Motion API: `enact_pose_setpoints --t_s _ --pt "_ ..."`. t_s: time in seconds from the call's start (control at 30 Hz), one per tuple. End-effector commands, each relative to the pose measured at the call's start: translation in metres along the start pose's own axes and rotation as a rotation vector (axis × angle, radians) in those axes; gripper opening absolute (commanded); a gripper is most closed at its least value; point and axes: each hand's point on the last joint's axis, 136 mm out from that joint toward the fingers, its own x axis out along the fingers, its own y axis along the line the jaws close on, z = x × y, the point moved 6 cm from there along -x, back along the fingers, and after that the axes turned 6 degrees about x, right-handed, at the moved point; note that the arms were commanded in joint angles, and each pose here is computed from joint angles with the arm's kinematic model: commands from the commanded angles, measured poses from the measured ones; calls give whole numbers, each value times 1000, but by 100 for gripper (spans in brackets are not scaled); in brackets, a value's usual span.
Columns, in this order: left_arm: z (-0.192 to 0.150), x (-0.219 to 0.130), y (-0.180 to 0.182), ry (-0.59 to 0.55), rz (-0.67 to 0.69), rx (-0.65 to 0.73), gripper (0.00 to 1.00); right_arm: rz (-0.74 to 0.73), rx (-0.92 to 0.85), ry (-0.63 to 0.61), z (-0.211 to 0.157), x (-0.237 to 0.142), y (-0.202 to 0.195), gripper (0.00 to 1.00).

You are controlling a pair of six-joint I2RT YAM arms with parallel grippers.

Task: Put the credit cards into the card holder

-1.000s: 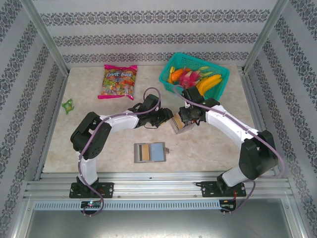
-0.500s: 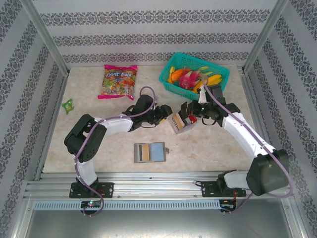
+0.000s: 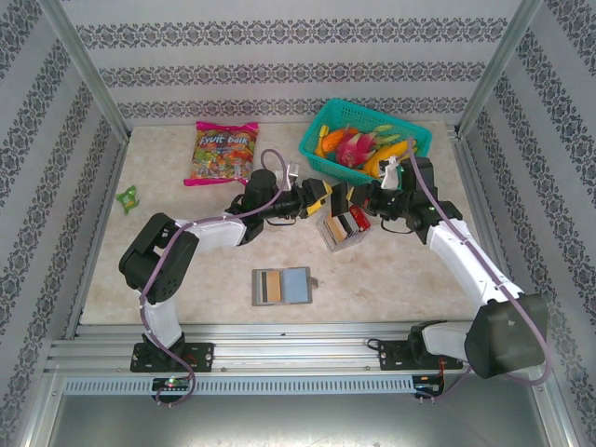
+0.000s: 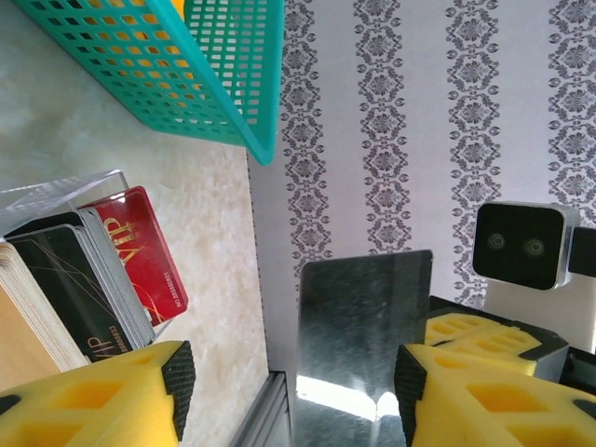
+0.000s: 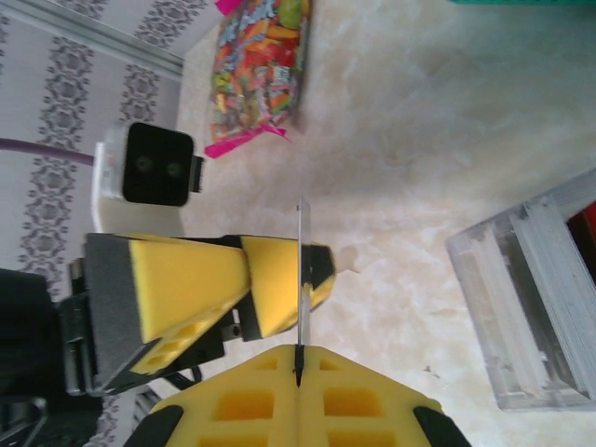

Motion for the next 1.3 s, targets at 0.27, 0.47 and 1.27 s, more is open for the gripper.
enact_pose_setpoints --t_s 0.27,0.47,1.27 --pt "4 -4 -17 12 -120 39 38 138 57 10 5 -1 6 0" --pt "4 -6 -19 5 -135 33 25 134 70 12 6 0 1 0" --pt "-6 -35 -9 -24 -81 22 0 28 84 19 -11 5 -26 13"
